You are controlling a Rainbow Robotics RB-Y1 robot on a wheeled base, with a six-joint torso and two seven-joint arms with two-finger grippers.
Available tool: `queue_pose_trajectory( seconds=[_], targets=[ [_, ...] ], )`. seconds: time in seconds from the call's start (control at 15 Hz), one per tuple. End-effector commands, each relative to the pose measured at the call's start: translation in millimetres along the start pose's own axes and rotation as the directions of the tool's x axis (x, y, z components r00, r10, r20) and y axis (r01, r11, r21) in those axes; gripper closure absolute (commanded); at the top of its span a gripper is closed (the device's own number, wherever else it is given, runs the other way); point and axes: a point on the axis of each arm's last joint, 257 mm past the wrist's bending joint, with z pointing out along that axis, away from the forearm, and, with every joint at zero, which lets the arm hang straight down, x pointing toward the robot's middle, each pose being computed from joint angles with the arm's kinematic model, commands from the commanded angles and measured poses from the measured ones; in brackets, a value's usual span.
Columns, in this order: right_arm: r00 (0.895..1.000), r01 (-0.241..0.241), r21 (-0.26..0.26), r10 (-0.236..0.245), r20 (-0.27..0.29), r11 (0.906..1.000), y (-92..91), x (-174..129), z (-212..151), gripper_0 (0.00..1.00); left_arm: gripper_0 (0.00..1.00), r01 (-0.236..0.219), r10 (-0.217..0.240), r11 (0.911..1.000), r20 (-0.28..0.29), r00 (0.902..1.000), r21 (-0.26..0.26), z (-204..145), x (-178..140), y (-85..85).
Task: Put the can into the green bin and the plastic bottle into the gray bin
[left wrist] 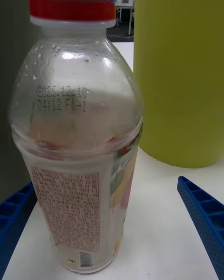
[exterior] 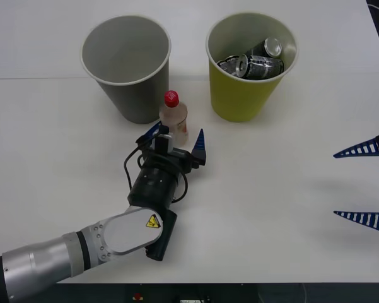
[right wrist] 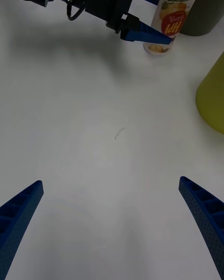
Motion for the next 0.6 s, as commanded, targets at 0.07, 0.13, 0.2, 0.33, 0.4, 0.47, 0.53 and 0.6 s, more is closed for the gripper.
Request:
queue_pose_trajectory(
  seconds=[0.07, 0.13, 0.2, 0.33, 0.4, 0.47, 0.53, 0.6],
  targets=[
    [1.000, 0.000, 0.000, 0.000, 0.000, 1.0000, 0.0, 0.0, 0.0, 0.00, 0.00, 0.011, -0.011, 0.9999, -0.004, 0.9999, -0.004, 6.9, -4.3, -1.1],
    [1.000, 0.000, 0.000, 0.000, 0.000, 1.0000, 0.0, 0.0, 0.0, 0.00, 0.00, 0.012, -0.012, 0.9999, 0.000, 0.9999, -0.006, 10.6, -7.0, -2.7],
    [1.000, 0.000, 0.000, 0.000, 0.000, 1.0000, 0.0, 0.0, 0.0, 0.00, 0.00, 0.007, -0.007, 0.9999, -0.004, 1.0000, -0.009, 14.7, -5.2, -3.2],
    [1.000, 0.000, 0.000, 0.000, 0.000, 1.0000, 0.0, 0.0, 0.0, 0.00, 0.00, -0.008, 0.008, 0.9995, -0.005, 1.0000, -0.030, 26.1, -3.4, -0.9],
    [1.000, 0.000, 0.000, 0.000, 0.000, 1.0000, 0.0, 0.0, 0.0, 0.00, 0.00, -0.011, 0.011, 0.9992, -0.006, 0.9999, -0.038, 30.0, -2.6, 0.0],
    [1.000, 0.000, 0.000, 0.000, 0.000, 1.0000, 0.0, 0.0, 0.0, 0.00, 0.00, -0.016, 0.016, 0.9989, -0.003, 0.9999, -0.044, 33.4, -4.0, 0.5],
    [1.000, 0.000, 0.000, 0.000, 0.000, 1.0000, 0.0, 0.0, 0.0, 0.00, 0.00, -0.016, 0.016, 0.9988, -0.002, 0.9999, -0.046, 33.9, -4.8, 1.5],
    [1.000, 0.000, 0.000, 0.000, 0.000, 1.0000, 0.0, 0.0, 0.0, 0.00, 0.00, -0.018, 0.018, 0.9988, -0.002, 0.9998, -0.046, 33.9, -4.8, 1.5]
  ],
)
